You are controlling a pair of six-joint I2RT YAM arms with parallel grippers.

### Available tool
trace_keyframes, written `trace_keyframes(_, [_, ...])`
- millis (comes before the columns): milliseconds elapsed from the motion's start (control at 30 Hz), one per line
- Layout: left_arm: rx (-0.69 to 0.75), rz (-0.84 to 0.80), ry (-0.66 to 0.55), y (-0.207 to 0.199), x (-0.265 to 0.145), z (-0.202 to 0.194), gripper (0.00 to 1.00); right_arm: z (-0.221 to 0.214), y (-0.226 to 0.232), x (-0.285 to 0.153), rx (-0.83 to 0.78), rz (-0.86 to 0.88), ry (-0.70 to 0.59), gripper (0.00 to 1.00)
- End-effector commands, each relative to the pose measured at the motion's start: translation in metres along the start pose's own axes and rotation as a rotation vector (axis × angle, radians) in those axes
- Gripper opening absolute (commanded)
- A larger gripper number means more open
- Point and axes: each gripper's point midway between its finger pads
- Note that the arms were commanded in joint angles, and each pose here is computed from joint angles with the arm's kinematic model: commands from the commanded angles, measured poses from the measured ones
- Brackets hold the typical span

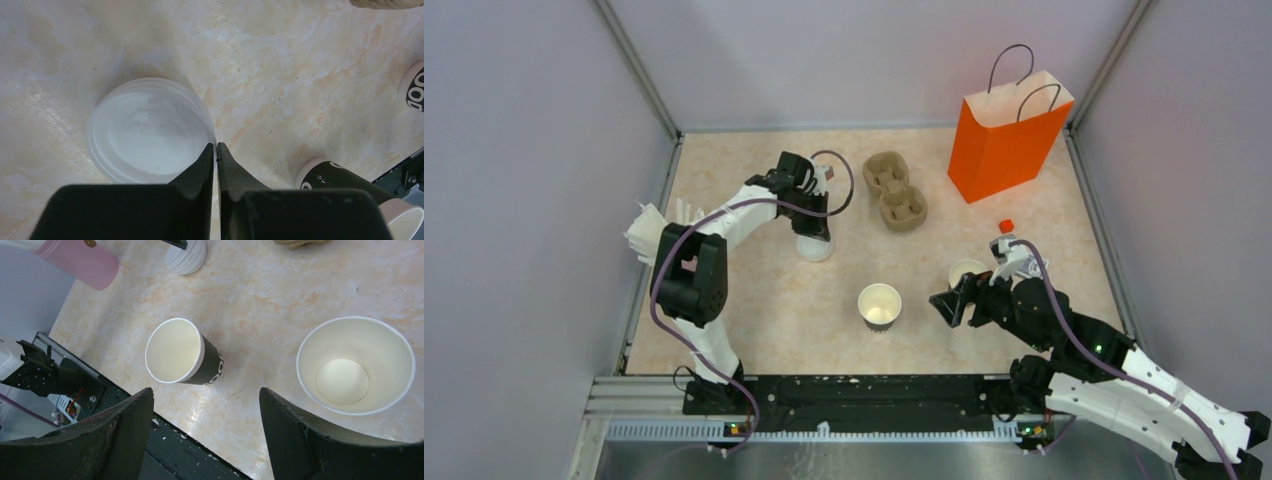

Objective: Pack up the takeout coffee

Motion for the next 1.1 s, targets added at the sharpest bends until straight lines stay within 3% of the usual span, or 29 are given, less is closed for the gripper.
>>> trace_keyframes(0, [0.017,-0.017,-0.034,-0.001,0.0,0.01,0.11,0.005,0.005,-0.001,0.005,0.02,-0.023,0.76])
trace_keyframes(133, [0.02,-0.016,-0.036,-0.001,-0.001,0.011,0.1,0.005,0.004,-0.001,0.005,0.019,-0.024,0.76])
trace_keyframes(267, [0.02,-0.018,-0.036,-0.001,0.001,0.01,0.02,0.005,0.004,0.0,0.004,0.02,-0.023,0.76])
trace_keyframes(500, [0.022,-0.018,-0.035,0.0,0.003,0.011,0.11,0.004,0.005,0.0,0.003,0.023,-0.023,0.76])
trace_keyframes(600, [0.018,-0.015,-0.027,0.002,0.005,0.009,0.19,0.005,0.005,-0.001,0.003,0.022,-0.024,0.76])
trace_keyframes(867, [0.018,-0.001,-0.02,0.006,0.009,0.007,0.21,0.005,0.004,0.0,0.003,0.02,-0.024,0.76])
trace_keyframes(1067, [0.024,0.004,-0.032,0.006,0.009,0.009,0.11,0.004,0.004,0.0,0.004,0.019,-0.025,0.76])
Point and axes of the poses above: each gripper's point midway between its finger pads, its own x axis out along the fingers, its own y axis along the line the jaws close on, z = x × y, and after that the axes turned 9 degrees about x, right-handed
